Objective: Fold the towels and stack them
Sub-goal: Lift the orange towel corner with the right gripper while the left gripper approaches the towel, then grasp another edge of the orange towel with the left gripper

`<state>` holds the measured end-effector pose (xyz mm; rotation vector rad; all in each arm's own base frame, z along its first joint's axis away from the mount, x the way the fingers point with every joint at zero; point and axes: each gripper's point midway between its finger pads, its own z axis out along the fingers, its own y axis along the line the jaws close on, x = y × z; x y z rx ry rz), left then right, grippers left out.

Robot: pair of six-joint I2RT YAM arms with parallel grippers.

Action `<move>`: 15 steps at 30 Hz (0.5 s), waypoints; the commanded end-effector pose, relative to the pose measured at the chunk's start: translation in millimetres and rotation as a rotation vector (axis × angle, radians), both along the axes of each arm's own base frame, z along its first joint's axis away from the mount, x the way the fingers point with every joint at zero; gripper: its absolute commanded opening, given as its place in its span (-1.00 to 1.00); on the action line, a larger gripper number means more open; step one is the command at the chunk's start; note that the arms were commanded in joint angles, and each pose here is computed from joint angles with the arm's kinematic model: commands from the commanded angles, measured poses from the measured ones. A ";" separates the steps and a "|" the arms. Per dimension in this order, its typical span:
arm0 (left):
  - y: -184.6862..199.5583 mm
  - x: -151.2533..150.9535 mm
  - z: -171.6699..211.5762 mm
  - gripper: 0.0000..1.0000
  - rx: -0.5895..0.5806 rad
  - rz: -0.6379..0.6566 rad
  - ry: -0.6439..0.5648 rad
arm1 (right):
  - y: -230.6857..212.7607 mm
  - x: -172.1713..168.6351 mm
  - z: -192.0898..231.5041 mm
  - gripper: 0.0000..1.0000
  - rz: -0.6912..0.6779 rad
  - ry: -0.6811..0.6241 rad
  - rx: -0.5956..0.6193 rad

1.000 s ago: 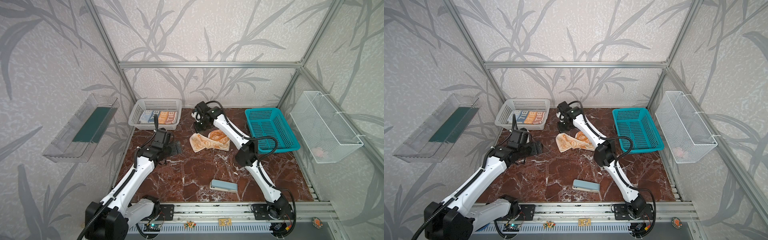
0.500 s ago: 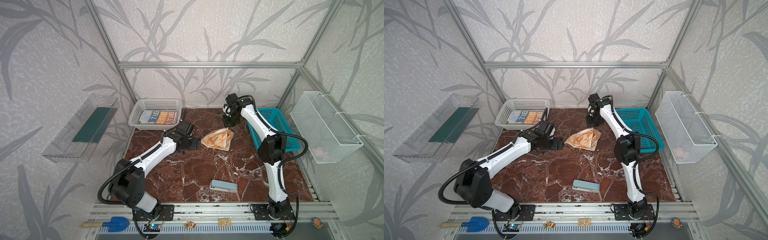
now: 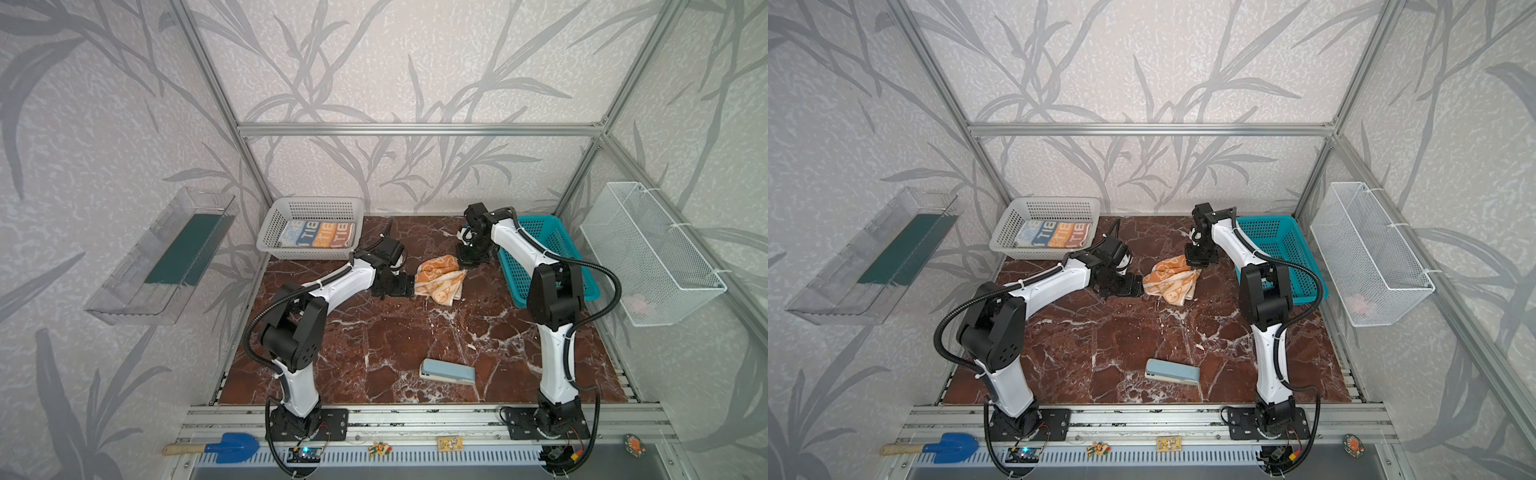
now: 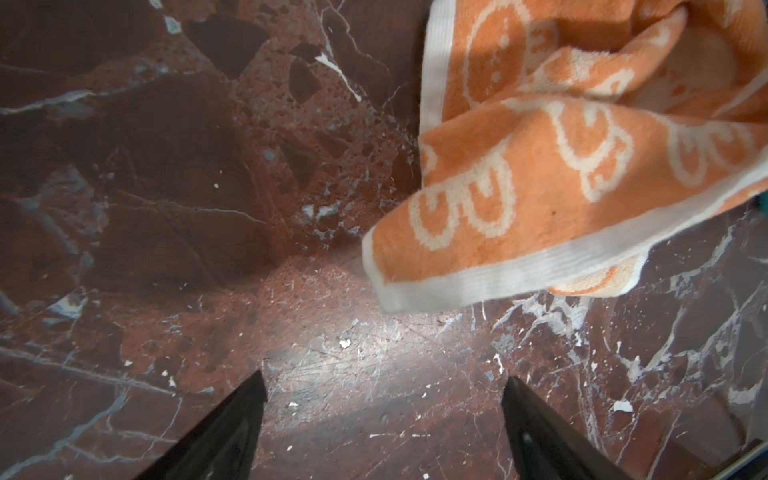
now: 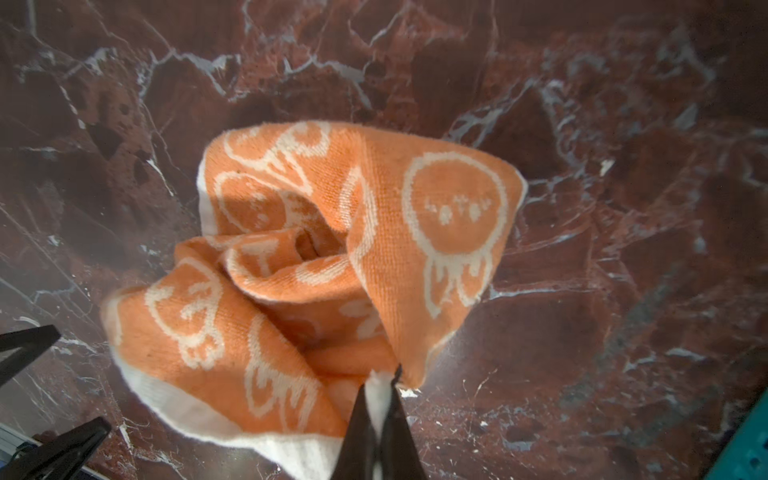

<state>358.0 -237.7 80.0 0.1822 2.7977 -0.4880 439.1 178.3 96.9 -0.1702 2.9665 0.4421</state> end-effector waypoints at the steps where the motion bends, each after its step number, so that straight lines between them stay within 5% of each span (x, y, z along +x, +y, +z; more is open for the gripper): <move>1: -15.0 13.2 4.5 0.71 -0.083 0.053 -0.028 | 0.7 0.8 17.9 -1.00 0.011 -0.044 0.040; 6: -32.1 23.3 3.0 0.53 -0.257 0.195 -0.029 | -2.1 1.7 18.1 -1.00 0.004 -0.046 0.050; 15: -26.8 18.4 -15.2 0.42 -0.318 0.353 0.030 | -1.6 4.8 20.2 -1.00 -0.005 -0.053 0.074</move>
